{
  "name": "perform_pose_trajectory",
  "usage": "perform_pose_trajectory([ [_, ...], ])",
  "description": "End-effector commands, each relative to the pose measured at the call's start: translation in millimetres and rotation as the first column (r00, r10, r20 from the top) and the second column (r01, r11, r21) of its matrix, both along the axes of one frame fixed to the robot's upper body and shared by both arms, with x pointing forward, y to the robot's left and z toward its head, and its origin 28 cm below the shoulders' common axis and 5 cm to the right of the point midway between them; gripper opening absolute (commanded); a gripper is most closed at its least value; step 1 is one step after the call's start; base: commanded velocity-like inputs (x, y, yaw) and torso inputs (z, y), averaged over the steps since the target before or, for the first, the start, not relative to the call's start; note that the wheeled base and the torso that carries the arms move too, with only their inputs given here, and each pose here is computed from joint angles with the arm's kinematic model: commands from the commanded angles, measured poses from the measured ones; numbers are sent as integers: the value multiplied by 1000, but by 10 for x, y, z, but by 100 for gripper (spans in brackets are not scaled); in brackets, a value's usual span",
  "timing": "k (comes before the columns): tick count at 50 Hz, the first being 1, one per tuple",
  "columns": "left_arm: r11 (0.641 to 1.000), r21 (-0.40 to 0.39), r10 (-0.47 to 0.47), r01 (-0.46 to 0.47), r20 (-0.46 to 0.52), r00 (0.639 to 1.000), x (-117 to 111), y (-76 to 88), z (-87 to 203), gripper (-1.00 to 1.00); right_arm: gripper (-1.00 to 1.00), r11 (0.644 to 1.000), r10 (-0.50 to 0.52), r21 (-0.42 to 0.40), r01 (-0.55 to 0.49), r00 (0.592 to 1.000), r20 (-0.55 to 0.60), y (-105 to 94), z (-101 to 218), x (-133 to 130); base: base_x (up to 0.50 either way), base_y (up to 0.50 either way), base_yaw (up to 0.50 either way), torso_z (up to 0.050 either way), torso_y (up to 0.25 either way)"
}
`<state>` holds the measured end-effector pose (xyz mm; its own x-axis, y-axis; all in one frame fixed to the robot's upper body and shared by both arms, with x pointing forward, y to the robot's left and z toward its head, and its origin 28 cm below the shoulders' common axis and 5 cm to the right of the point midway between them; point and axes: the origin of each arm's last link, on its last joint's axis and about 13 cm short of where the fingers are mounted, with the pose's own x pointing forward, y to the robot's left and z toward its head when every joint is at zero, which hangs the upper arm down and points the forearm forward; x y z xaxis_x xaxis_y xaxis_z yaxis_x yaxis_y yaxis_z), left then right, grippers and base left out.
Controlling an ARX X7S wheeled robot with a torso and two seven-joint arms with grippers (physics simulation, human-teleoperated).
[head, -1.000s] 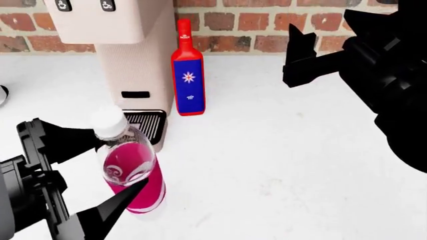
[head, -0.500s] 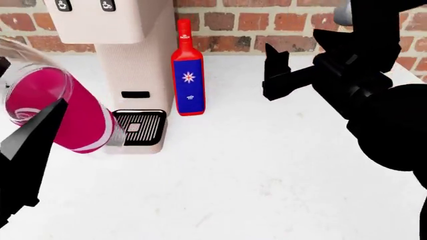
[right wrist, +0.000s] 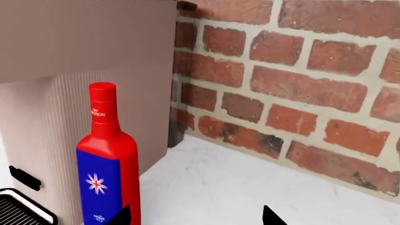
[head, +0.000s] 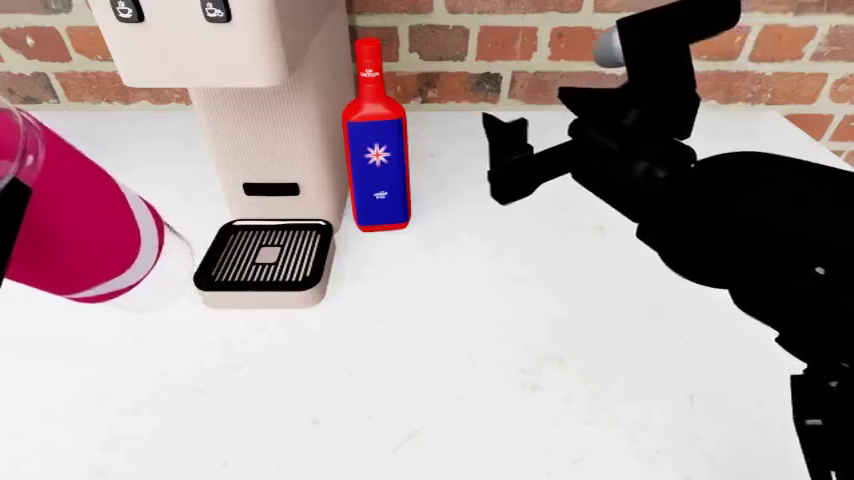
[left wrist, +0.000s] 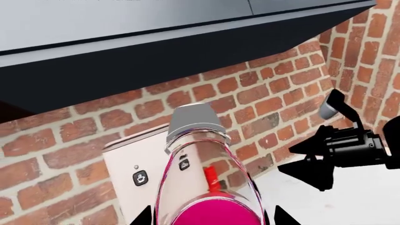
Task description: Move the drinks to the dining counter.
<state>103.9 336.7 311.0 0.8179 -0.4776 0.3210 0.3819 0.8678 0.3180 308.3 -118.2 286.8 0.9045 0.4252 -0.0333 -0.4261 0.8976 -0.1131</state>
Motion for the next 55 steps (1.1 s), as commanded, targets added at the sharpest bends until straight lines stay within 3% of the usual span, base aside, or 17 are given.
perform_pose_trajectory([
  [1,1000,-9,29,-29,-2,1000,-39,31,27,-100,100,997,76,31,-75,997,-27,2,-57,209,0,0,0,0,0],
  [11,999,-10,40,-40,-8,999,-13,43,35,-100,100,974,220,70,-216,973,-68,87,10,97,0,0,0,0,0],
  [21,999,-13,39,-39,-15,999,12,42,9,-100,100,959,279,78,-272,955,-101,90,-15,112,0,0,0,0,0],
  [43,1000,-5,31,-31,-31,999,16,47,-28,-100,100,976,219,20,-219,966,-136,135,-89,473,0,0,0,0,0],
  [55,999,-6,31,-31,-34,999,-1,49,-37,-100,100,959,281,4,-284,947,-154,221,-72,575,0,0,0,0,0],
])
